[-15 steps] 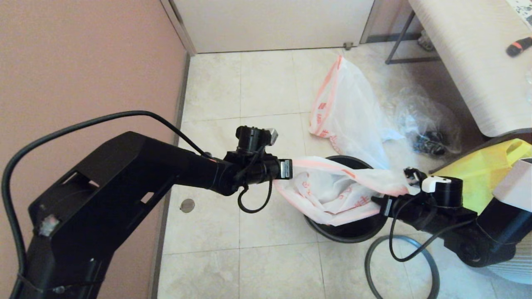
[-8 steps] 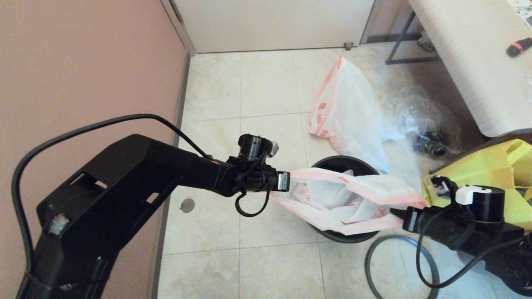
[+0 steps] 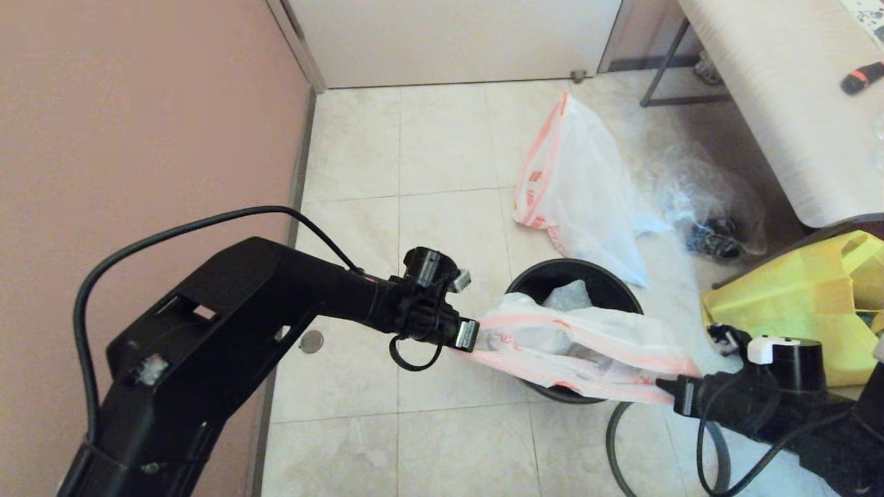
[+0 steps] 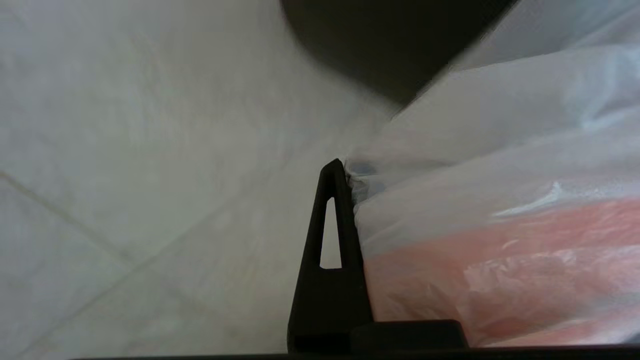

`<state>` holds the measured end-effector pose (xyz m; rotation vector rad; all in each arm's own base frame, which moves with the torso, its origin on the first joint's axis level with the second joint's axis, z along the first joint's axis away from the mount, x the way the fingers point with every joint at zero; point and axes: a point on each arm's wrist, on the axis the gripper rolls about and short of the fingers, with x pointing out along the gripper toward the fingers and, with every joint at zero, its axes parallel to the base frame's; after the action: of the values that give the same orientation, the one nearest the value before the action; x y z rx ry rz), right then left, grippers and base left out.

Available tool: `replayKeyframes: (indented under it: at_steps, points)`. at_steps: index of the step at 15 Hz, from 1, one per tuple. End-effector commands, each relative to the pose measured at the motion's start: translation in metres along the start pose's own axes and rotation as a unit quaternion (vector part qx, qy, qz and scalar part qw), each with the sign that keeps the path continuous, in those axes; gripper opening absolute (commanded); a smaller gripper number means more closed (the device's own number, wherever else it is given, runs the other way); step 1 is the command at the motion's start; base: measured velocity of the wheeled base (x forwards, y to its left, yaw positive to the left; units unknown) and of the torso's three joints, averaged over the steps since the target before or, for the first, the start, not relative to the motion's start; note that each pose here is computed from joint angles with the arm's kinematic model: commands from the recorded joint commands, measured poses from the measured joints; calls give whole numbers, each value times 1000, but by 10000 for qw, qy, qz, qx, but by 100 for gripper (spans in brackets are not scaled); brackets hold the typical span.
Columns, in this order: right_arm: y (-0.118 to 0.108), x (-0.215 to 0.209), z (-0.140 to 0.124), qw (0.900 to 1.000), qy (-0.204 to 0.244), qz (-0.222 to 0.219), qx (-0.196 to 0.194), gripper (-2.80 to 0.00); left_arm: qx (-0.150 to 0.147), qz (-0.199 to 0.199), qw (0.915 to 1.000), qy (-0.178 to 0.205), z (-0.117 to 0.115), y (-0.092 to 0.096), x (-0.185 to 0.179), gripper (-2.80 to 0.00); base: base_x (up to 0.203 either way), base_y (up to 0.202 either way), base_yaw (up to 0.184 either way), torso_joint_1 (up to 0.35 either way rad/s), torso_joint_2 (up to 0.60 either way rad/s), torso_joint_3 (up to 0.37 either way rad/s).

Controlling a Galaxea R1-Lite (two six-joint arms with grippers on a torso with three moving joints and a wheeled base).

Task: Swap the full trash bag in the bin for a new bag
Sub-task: Put the new garbage bag on the trash can

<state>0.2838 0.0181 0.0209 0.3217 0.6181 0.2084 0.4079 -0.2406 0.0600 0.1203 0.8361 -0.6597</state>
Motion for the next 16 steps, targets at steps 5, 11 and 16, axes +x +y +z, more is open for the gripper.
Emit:
replayKeyframes:
  at_steps: [5,11,16]
  points:
    - [-10,27,-28,9986,405,-149,-292,-280,347,-39,9987,372,-17,-1,16,-280,0,0,0,0,0,0]
    - [-16,49,-19,9965,66,-738,-379,-280,100,746,9972,-1,-8,-3,45,-280,0,0,0,0,0,0]
    - [-9,57,-7,9884,-1263,-743,-391,-280,-191,1367,9785,-1530,11,-18,60,-280,0,0,0,0,0,0]
